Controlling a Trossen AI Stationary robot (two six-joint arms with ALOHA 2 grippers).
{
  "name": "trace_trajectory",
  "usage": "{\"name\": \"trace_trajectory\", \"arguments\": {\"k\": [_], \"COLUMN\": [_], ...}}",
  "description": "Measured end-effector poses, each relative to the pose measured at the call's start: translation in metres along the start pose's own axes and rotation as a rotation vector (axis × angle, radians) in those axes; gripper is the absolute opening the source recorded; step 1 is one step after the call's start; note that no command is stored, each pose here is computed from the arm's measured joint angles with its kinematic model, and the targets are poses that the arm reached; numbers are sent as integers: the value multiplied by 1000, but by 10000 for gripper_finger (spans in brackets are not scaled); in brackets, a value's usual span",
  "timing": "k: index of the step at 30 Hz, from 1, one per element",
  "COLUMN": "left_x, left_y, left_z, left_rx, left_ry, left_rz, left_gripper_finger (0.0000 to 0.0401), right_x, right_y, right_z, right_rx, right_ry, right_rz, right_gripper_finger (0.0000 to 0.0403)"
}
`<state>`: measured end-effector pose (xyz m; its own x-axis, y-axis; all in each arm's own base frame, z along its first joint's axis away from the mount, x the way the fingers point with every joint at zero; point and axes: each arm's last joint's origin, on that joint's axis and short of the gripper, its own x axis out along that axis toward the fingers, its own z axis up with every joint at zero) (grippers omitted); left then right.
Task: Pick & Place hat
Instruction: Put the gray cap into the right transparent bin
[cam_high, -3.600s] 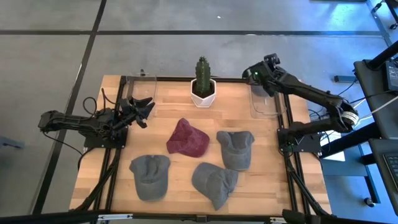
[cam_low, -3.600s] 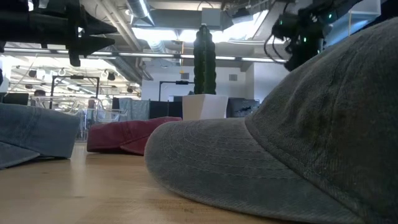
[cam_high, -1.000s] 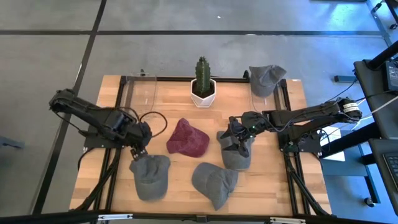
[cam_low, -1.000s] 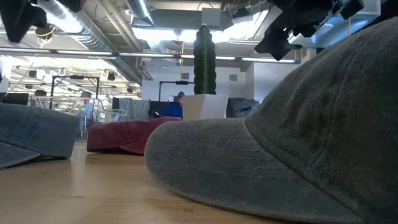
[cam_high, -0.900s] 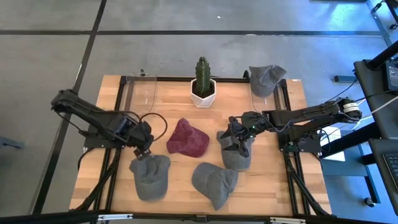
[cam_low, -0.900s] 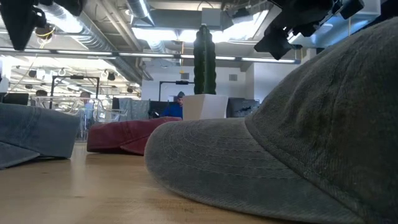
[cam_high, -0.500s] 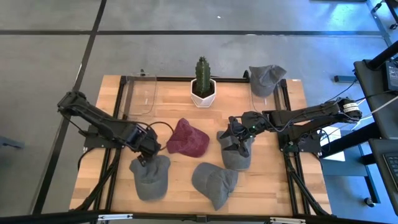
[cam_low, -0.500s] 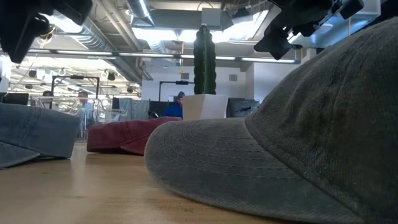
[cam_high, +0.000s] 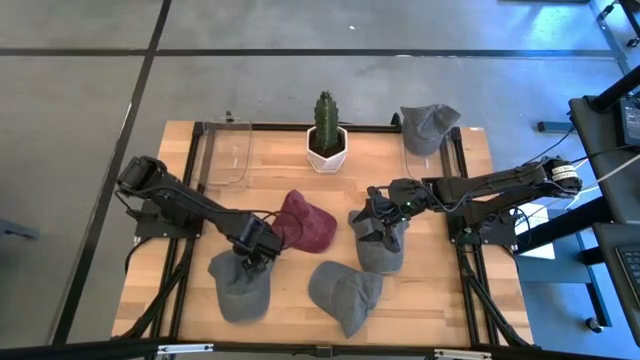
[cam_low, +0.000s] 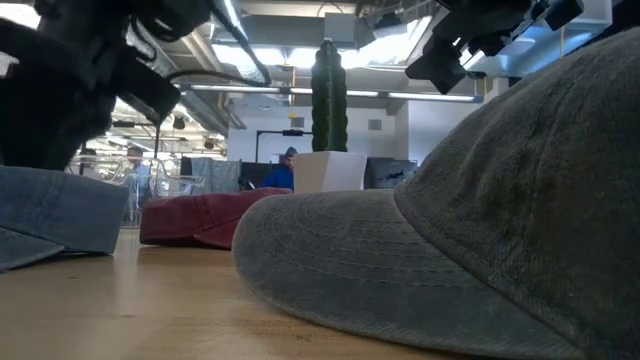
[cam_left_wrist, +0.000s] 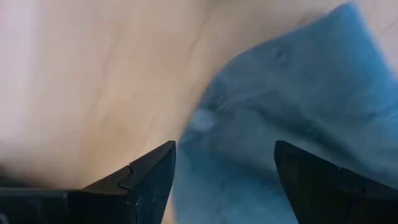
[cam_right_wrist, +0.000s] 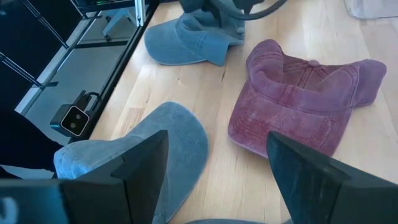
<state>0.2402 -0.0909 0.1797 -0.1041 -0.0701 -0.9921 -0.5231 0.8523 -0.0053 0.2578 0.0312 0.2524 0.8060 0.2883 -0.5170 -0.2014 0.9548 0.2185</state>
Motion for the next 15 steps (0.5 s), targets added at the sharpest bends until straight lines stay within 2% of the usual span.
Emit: {"name": "trace_trajectory", "arguments": {"k": [10,15], "left_x": [33,44], "left_y": [7,15], "left_z": [-2,-8], "left_rx": [-21,-22], "left_ry": [-36,18], "left_rz": [-40,-27], "left_gripper_finger": [264,262], "right_x": [0,0], "right_y": [0,0], "right_z": [0,0], "right_rx": [1,1], "right_ry": [0,0], "right_rz": [0,0], "right_gripper_finger": [271,271]}}
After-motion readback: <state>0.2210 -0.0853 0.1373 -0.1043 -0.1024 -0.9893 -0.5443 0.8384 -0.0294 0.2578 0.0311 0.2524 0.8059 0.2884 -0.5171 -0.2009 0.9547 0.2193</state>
